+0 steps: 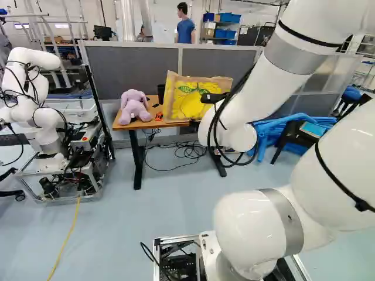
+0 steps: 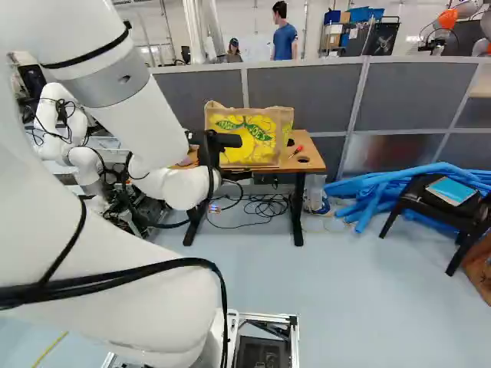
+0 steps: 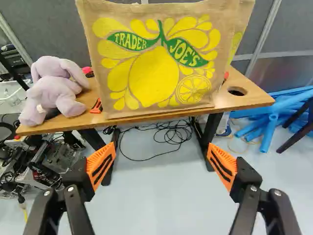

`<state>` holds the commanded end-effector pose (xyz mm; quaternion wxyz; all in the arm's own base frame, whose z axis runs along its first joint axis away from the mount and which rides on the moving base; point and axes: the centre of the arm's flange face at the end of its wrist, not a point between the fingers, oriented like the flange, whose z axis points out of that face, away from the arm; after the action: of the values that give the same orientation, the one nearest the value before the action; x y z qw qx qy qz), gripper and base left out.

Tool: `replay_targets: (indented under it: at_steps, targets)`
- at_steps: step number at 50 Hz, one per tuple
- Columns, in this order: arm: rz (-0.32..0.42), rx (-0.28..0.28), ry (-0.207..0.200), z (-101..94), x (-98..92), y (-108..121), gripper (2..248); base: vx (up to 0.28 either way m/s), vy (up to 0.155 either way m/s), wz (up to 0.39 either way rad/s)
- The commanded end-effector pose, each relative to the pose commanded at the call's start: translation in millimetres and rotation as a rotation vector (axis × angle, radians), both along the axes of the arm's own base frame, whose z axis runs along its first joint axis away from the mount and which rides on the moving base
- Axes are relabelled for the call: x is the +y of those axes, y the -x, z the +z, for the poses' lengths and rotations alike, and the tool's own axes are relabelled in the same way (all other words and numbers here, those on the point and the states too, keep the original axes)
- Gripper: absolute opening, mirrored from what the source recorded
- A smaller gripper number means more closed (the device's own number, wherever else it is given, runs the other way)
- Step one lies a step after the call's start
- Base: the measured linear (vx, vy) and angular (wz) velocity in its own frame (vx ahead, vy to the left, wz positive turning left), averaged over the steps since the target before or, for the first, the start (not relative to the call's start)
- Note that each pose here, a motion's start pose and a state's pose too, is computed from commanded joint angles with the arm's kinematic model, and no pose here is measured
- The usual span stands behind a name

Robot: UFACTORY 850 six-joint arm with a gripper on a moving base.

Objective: Pick up the bag on the ground and place it on the table

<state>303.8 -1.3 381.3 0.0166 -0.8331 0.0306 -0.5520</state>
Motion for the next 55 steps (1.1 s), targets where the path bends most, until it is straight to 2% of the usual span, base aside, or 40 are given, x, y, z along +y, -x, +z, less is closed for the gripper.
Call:
replay_targets:
  at_steps: [27, 55]
  targets:
    - [0.025, -0.056, 0.051, -12.8, 1.1, 27.2, 247, 0.0, 0.0, 0.0]
    - [0.031, -0.069, 0.063, -15.7, 1.3, 33.5, 247, 0.0, 0.0, 0.0]
